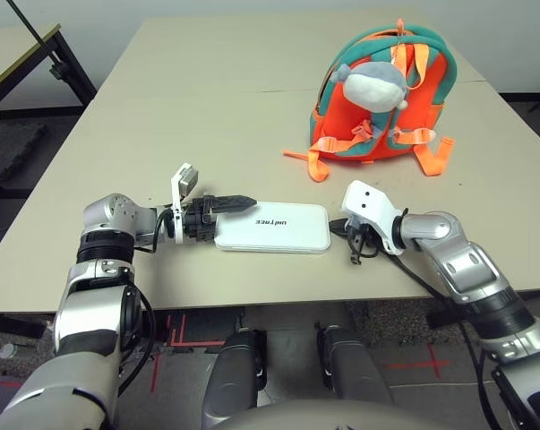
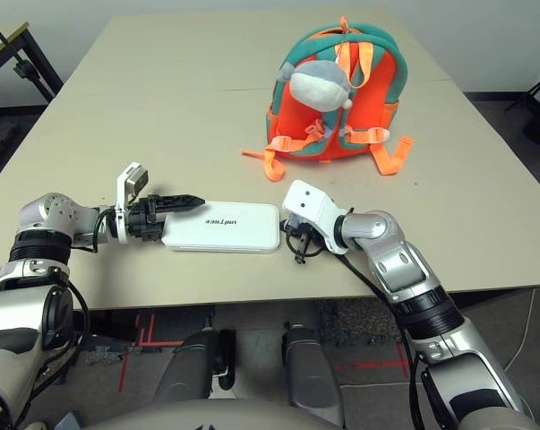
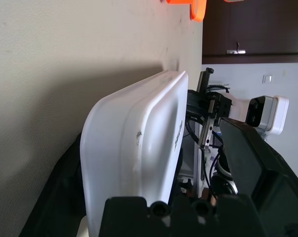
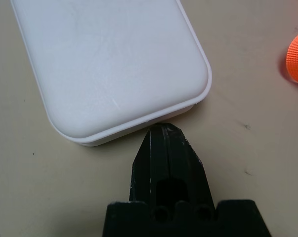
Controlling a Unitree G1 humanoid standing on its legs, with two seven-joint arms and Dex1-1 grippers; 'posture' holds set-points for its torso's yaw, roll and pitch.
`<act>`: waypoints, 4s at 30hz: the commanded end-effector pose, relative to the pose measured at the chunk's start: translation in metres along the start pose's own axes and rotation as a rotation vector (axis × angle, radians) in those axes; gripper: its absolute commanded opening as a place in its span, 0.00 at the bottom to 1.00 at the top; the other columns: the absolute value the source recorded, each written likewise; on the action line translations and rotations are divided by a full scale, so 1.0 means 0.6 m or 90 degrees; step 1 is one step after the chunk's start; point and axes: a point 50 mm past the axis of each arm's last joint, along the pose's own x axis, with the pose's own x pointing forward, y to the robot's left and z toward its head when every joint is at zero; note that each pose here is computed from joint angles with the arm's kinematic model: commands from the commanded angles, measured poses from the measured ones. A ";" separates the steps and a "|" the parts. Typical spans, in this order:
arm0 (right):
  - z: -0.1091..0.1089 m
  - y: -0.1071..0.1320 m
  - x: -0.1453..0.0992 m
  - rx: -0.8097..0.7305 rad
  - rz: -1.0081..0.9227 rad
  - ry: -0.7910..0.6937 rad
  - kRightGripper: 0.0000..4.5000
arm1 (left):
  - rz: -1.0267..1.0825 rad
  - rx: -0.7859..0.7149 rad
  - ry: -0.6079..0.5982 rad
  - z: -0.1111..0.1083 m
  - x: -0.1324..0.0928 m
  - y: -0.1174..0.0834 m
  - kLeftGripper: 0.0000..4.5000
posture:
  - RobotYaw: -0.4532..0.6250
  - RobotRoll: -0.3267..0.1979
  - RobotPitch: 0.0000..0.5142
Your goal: Put the pencil case into the backpack and zip it.
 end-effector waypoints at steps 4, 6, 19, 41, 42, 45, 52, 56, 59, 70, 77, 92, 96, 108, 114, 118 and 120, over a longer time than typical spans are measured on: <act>0.019 0.007 0.011 -0.024 0.034 -0.034 0.01 | 0.024 -0.030 0.060 -0.030 0.012 0.018 1.00 | 0.28 0.62 0.26; 0.018 0.006 0.011 -0.024 0.033 -0.034 0.01 | 0.022 -0.035 0.063 -0.030 0.009 0.018 1.00 | 0.28 0.62 0.26; 0.017 -0.002 0.011 -0.027 0.021 -0.034 0.00 | 0.022 -0.040 0.079 -0.032 -0.014 0.016 0.27 | 0.29 0.62 0.28; -0.004 -0.036 -0.028 0.090 -0.044 -0.029 1.00 | -0.080 0.210 -0.166 0.071 -0.071 -0.109 0.27 | 0.30 0.62 0.29; -0.005 -0.040 -0.034 0.113 -0.055 -0.034 1.00 | -0.087 0.226 -0.178 0.074 -0.074 -0.117 0.27 | 0.30 0.62 0.29; -0.004 -0.056 -0.058 0.191 -0.098 -0.059 1.00 | -0.092 0.262 -0.208 0.081 -0.083 -0.137 0.27 | 0.30 0.62 0.29; 0.003 -0.106 -0.121 0.337 -0.252 -0.142 1.00 | -0.087 0.343 -0.345 0.114 -0.107 -0.173 0.27 | 0.30 0.62 0.29; 0.007 -0.122 -0.148 0.396 -0.319 -0.202 1.00 | -0.082 0.375 -0.416 0.130 -0.119 -0.184 0.27 | 0.29 0.62 0.28; 0.010 -0.127 -0.163 0.417 -0.344 -0.235 1.00 | -0.076 0.398 -0.451 0.138 -0.124 -0.191 0.27 | 0.29 0.62 0.28; 0.041 -0.146 -0.168 0.410 -0.400 -0.299 1.00 | -0.053 0.437 -0.496 0.156 -0.117 -0.197 0.27 | 0.27 0.62 0.27; 0.061 -0.156 -0.129 0.412 -0.381 -0.324 1.00 | -0.045 0.448 -0.507 0.161 -0.112 -0.196 0.27 | 0.28 0.62 0.27; 0.072 -0.184 -0.069 0.393 -0.386 -0.336 1.00 | -0.048 0.467 -0.518 0.164 -0.115 -0.208 0.27 | 0.30 0.62 0.27; 0.068 -0.194 -0.063 0.385 -0.407 -0.330 1.00 | -0.051 0.470 -0.519 0.164 -0.115 -0.210 0.27 | 0.31 0.62 0.27; 0.035 -0.216 -0.079 0.374 -0.479 -0.301 1.00 | -0.058 0.477 -0.512 0.161 -0.111 -0.216 0.27 | 0.31 0.62 0.27; 0.024 -0.219 -0.090 0.379 -0.502 -0.291 1.00 | -0.061 0.478 -0.507 0.161 -0.106 -0.218 0.27 | 0.31 0.62 0.26; 0.017 -0.219 -0.095 0.379 -0.505 -0.283 1.00 | -0.062 0.480 -0.503 0.162 -0.104 -0.219 0.27 | 0.32 0.62 0.26; 0.017 -0.219 -0.096 0.379 -0.505 -0.284 1.00 | -0.062 0.480 -0.502 0.162 -0.104 -0.219 0.27 | 0.31 0.62 0.26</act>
